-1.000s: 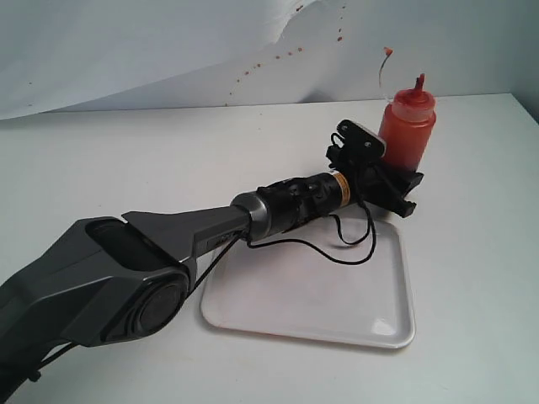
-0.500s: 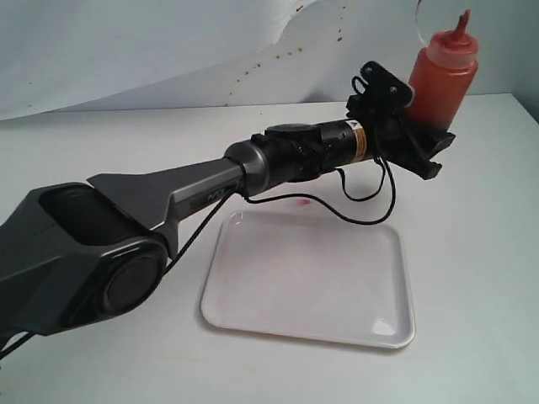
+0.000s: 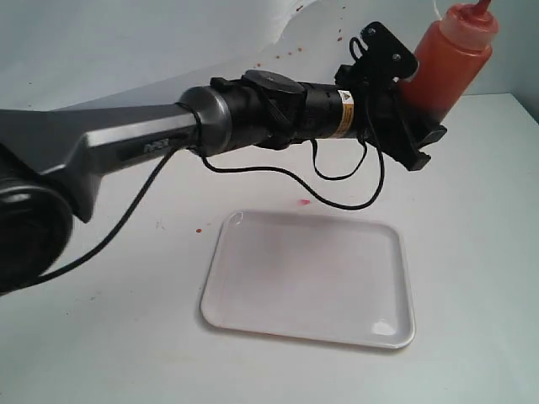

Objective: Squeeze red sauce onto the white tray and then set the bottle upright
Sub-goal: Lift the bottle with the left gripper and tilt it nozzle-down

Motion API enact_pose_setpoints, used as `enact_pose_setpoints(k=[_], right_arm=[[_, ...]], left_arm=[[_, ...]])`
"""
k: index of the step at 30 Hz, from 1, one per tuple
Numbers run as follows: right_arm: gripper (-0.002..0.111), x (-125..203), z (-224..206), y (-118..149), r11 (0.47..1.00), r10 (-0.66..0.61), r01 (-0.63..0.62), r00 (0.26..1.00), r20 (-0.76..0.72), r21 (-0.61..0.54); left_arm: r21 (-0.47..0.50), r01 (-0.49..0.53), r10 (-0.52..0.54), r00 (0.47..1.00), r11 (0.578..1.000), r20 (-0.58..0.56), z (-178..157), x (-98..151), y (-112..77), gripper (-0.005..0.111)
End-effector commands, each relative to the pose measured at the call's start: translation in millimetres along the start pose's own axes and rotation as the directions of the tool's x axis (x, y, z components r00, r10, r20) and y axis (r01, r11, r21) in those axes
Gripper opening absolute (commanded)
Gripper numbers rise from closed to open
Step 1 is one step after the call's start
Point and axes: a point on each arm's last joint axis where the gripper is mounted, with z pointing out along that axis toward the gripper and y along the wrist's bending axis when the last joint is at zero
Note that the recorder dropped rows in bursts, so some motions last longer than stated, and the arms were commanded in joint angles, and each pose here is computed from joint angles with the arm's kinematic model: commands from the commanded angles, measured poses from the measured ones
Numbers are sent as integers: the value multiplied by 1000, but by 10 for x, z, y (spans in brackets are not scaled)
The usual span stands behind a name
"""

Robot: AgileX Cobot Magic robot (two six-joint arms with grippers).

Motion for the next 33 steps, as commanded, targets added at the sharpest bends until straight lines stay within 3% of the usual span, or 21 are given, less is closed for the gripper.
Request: enact_pose_setpoints(k=[1,11,20,33], right_arm=[[0,9,0,-1,1000,1,-1,1000,3,5],[0,9,0,-1,1000,1,-1,1000,3,5],[0,9,0,-1,1000,1,-1,1000,3,5],[0,9,0,-1,1000,1,-1,1000,3,5]], left_arm=[[-32,-22,21,1000,999,-8,-407,-266,-58,0],[-231,-172,128,973,958,-194,-1428,-191,-211,0],[-282,-241,166,950,929,-264,-2235,-31,-481,0],[-316,-247,169,952,916,-255,-2784,87,-702,0]])
